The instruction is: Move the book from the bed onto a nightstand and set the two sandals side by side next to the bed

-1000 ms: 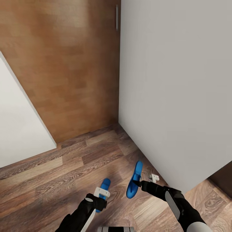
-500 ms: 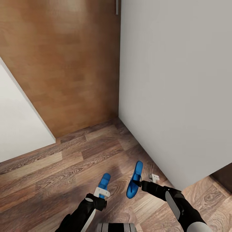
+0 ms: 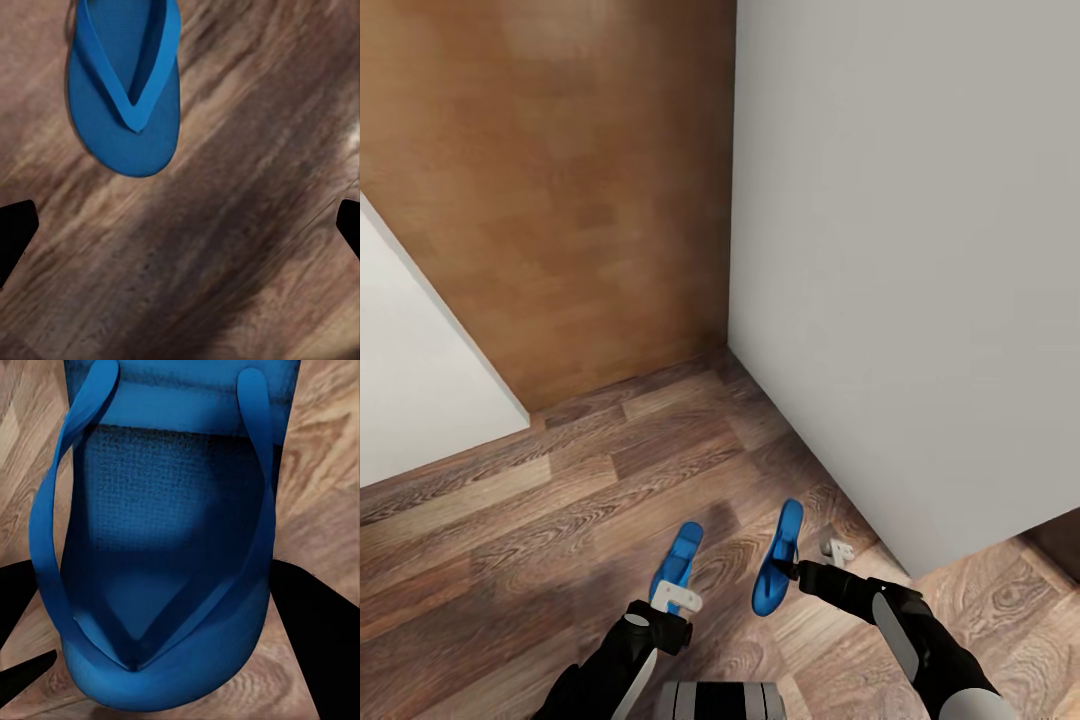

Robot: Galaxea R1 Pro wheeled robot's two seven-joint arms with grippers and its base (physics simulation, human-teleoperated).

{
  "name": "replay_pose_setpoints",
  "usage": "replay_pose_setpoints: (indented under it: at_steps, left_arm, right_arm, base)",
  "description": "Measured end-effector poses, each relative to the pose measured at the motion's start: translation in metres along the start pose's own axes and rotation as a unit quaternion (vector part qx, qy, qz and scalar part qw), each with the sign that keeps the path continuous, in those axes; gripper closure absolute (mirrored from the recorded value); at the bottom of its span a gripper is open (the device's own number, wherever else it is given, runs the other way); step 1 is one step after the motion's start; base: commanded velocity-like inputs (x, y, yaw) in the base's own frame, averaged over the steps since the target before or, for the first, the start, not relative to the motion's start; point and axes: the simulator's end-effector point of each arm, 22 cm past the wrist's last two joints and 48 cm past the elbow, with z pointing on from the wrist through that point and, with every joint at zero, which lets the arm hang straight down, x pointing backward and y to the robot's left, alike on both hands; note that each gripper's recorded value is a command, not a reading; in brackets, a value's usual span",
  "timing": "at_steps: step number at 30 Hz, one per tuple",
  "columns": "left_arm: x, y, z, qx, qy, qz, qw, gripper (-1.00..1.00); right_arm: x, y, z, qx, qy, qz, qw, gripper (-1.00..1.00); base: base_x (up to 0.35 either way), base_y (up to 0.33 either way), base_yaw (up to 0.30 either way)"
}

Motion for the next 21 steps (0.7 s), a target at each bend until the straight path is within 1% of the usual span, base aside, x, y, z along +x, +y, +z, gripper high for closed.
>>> replay_pose_setpoints:
  at_steps: [12,18,21]
  left_arm:
    - [0.021,-0.005,0.015,0.007,0.023,-0.002,0.9997,-1.00]
    - [0.020,-0.003,0.015,0.006,0.023,-0.004,0.9997,-1.00]
    - [0.021,0.002,0.015,0.004,0.023,-0.012,0.9997,-1.00]
  right_arm:
    - [0.020,-0.016,0.010,0.007,0.019,0.014,0.9997,1.00]
    - [0.020,-0.015,0.010,0.007,0.019,0.014,0.9997,1.00]
    - [0.020,-0.016,0.010,0.007,0.018,0.015,0.9997,1.00]
  base:
    - [0.000,0.000,0.000]
    - [0.000,0.000,0.000]
    - [0.000,0.000,0.000]
